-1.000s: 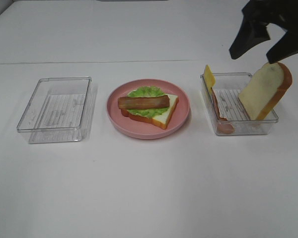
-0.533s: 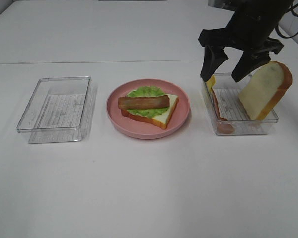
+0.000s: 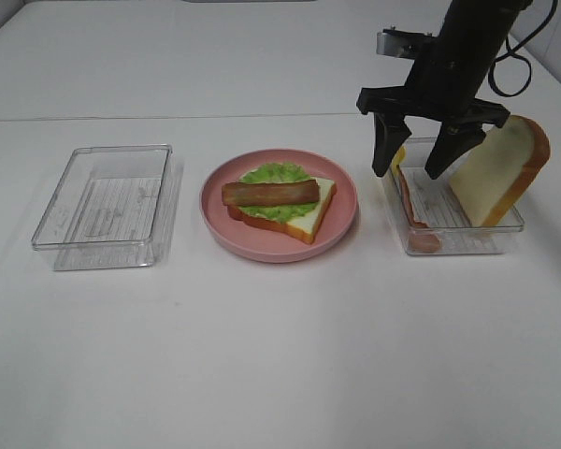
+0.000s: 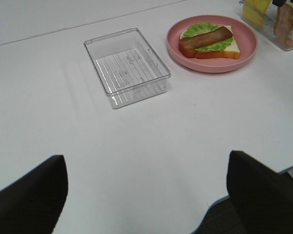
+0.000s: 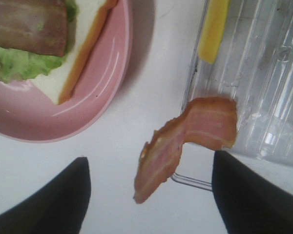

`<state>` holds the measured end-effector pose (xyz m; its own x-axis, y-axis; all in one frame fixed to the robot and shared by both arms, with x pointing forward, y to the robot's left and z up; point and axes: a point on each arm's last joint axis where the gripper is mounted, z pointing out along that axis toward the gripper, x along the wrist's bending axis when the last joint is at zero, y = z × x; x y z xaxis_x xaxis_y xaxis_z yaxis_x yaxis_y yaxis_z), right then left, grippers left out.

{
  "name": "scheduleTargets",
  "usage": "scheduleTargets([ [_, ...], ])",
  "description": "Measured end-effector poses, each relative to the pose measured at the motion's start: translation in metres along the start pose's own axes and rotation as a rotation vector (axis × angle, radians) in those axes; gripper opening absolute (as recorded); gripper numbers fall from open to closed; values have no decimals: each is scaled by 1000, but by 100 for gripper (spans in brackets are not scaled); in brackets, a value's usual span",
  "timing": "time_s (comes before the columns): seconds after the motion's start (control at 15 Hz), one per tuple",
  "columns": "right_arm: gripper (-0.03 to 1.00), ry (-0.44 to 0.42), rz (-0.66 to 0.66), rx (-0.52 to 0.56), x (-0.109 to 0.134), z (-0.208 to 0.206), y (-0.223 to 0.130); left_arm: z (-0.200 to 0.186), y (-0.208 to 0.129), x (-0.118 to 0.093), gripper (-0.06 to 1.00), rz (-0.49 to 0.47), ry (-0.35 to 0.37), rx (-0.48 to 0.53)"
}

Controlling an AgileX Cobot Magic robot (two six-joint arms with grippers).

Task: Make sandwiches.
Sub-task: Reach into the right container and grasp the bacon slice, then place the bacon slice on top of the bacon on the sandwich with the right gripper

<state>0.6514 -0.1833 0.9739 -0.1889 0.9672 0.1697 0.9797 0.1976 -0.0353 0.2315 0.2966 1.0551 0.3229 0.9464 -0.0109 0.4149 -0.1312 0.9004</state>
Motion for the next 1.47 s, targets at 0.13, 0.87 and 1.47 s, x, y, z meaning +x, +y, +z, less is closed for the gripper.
scheduleTargets([
  [0.13,64,-13,1,7,-2,3,0,0,0,0,83,0,0,0],
  [0.87,1,-31,2,47,-6,20,4,0,0,0,83,0,0,0],
  [1.47,0,-31,-20,-80,3,-32,-3,0,0,0,83,0,0,0],
])
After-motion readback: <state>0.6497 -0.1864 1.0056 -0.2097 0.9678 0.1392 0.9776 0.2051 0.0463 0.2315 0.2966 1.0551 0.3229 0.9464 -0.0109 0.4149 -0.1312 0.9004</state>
